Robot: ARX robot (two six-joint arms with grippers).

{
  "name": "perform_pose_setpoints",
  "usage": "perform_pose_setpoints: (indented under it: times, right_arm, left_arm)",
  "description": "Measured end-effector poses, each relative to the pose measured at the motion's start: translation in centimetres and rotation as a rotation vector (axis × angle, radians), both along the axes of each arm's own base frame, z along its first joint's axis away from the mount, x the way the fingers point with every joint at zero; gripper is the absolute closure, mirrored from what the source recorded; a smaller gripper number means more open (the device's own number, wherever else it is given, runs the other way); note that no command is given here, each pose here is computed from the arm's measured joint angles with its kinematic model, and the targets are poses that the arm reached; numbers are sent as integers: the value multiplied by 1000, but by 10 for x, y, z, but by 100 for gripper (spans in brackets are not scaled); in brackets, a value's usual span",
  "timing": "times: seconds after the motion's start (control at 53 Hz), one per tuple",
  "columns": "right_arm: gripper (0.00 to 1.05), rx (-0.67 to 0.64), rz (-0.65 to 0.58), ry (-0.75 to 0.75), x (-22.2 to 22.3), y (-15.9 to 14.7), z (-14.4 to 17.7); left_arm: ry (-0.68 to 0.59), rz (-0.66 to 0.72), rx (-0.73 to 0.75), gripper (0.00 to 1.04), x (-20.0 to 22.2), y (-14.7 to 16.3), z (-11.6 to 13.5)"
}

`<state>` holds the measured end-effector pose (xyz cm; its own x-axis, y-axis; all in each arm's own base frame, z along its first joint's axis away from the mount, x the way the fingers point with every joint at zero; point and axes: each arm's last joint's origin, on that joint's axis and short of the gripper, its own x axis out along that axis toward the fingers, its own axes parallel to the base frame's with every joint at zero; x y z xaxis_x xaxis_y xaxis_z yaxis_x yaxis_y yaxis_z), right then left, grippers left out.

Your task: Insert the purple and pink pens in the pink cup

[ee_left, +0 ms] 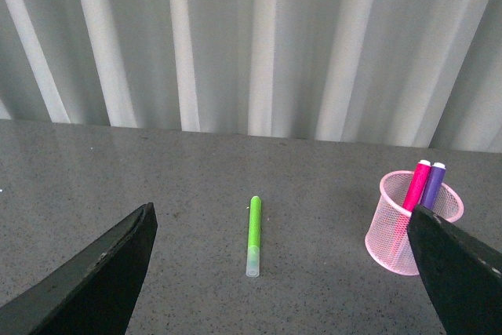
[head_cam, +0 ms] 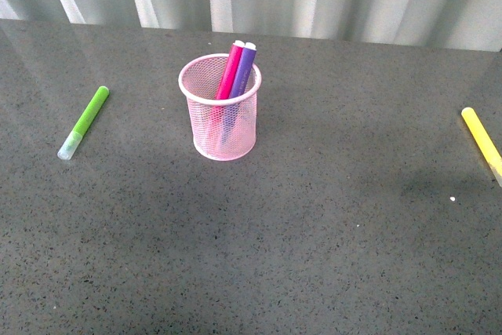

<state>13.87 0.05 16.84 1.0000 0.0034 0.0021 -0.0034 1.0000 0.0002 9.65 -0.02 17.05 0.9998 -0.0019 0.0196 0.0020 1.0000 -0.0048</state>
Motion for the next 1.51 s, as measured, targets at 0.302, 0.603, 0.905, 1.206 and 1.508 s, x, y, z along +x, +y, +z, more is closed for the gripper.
perform_pose_setpoints:
  times: [0.302, 0.603, 0.905, 1.206, 1.508]
  right_arm:
    - [101, 0, -2, -16, -11, 0, 4]
    - [101, 0, -2, -23, -21, 0, 6]
    - [101, 0, -2, -22, -30, 0, 5]
    - [101, 1, -3, -20, -42, 0, 2]
    - [93, 0, -3, -16, -42, 0, 2]
  left_arm:
    - [0, 0, 0, 7, 0, 0, 0]
    - [0, 0, 0, 7, 0, 0, 0]
    - [0, 0, 0, 7, 0, 0, 0]
    - [0, 0, 0, 7, 0, 0, 0]
    - [0, 0, 0, 7, 0, 0, 0]
